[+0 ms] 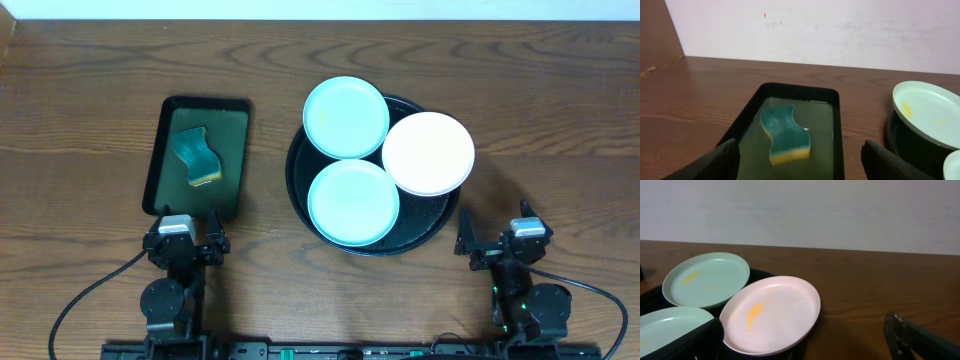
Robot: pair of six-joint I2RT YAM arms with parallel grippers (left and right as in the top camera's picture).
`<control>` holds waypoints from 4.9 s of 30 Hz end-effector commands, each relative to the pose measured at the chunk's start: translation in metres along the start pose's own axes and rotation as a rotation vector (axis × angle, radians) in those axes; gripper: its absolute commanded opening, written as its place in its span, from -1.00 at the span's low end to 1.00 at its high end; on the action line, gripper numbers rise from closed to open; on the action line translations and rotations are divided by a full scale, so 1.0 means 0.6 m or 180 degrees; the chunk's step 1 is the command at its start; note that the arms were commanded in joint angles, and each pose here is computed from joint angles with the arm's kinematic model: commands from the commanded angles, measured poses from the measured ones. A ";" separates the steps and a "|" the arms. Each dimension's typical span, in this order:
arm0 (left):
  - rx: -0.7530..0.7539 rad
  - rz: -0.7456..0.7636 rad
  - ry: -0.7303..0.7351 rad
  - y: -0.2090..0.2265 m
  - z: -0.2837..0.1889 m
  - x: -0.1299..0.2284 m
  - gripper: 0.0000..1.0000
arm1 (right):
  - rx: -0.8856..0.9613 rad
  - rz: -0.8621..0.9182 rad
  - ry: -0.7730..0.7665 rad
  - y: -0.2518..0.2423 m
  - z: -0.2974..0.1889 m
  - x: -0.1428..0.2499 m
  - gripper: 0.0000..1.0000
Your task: Clean dirty plates on tray and stack at the side
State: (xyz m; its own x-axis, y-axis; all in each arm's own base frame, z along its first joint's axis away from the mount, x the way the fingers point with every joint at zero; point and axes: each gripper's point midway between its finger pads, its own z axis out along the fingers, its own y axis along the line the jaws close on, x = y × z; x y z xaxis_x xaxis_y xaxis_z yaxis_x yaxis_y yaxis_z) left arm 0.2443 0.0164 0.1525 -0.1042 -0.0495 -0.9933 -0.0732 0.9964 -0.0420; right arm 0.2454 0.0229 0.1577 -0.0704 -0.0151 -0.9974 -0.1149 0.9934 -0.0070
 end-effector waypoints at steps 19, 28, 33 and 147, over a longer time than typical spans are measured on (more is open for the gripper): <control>0.0005 0.0030 0.0146 0.000 0.001 0.026 0.57 | 0.0035 -0.0037 0.0003 -0.003 0.000 0.001 0.99; 0.0005 0.0030 0.0146 0.000 0.001 0.026 0.57 | 0.0035 -0.0037 0.0003 -0.003 0.000 0.001 0.99; 0.0005 0.0030 0.0146 0.000 0.001 0.026 0.56 | 0.0035 -0.0037 0.0003 -0.003 0.000 0.001 0.98; -0.1017 -0.1183 0.4282 0.087 0.290 0.227 0.36 | 0.0036 -0.0037 0.0003 -0.003 0.000 0.001 0.98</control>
State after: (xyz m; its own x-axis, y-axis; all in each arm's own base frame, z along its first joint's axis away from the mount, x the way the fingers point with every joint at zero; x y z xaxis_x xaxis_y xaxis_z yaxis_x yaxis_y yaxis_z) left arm 0.4111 0.0721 0.0031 -0.8522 -0.5141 -0.0971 -0.5074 0.8574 -0.0865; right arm 0.2455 0.0223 0.1575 -0.0712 -0.0152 -0.9973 -0.1111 0.9938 -0.0072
